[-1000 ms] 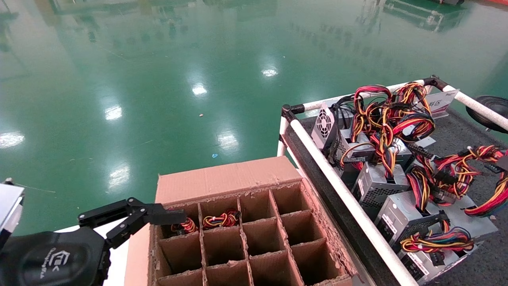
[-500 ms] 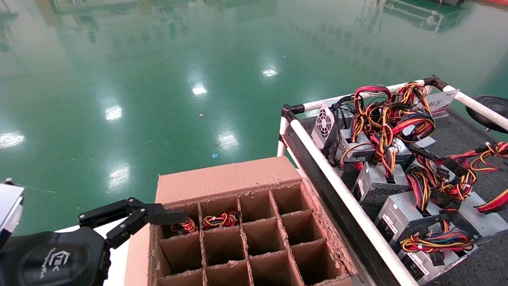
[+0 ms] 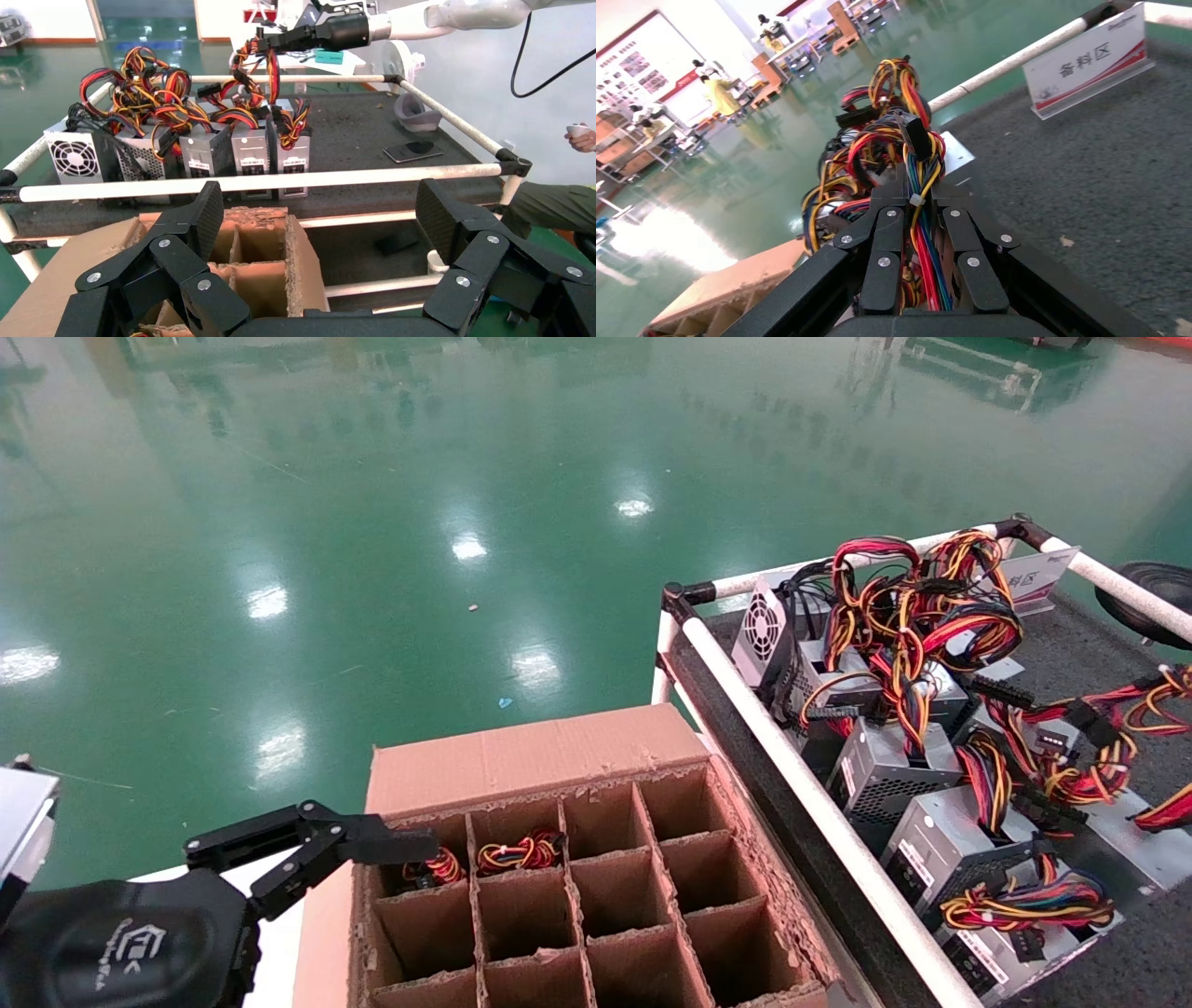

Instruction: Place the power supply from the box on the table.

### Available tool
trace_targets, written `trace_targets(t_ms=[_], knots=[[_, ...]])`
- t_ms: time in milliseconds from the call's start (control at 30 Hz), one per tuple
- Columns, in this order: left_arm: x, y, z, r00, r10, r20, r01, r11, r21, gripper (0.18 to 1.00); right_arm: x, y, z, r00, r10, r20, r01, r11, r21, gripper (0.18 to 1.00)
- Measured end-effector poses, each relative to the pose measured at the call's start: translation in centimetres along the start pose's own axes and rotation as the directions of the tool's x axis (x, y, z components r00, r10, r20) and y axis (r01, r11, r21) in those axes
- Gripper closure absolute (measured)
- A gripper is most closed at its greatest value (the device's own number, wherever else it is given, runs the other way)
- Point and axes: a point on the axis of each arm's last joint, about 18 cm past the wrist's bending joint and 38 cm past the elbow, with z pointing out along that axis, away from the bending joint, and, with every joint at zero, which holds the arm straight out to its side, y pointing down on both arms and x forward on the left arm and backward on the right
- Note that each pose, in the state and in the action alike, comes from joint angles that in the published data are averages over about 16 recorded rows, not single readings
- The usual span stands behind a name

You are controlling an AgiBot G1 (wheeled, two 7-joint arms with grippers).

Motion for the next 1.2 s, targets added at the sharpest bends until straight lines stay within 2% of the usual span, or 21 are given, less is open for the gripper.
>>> trace_targets(t_ms=[600,833,1200], knots=[[-0.01,0.00,-0.01,1.000,0.000,0.001,0.000,1.000,0.000,0.184,0.56,0.18,-0.08,0.999,-0.042,-0.031,0.041,0.999,-0.019,0.929],[-0.01,0.00,-0.01,1.000,0.000,0.001,0.000,1.000,0.000,0.184,0.51,0.17,-0.07,0.999,-0.038,-0.028,0.037,0.999,-0.017,0.865],[-0.01,0.00,-0.01,1.000,0.000,0.001,0.000,1.000,0.000,0.184,-0.03,-0.74,0.62,0.999,-0.040,-0.007,0.040,0.999,0.009,0.665]])
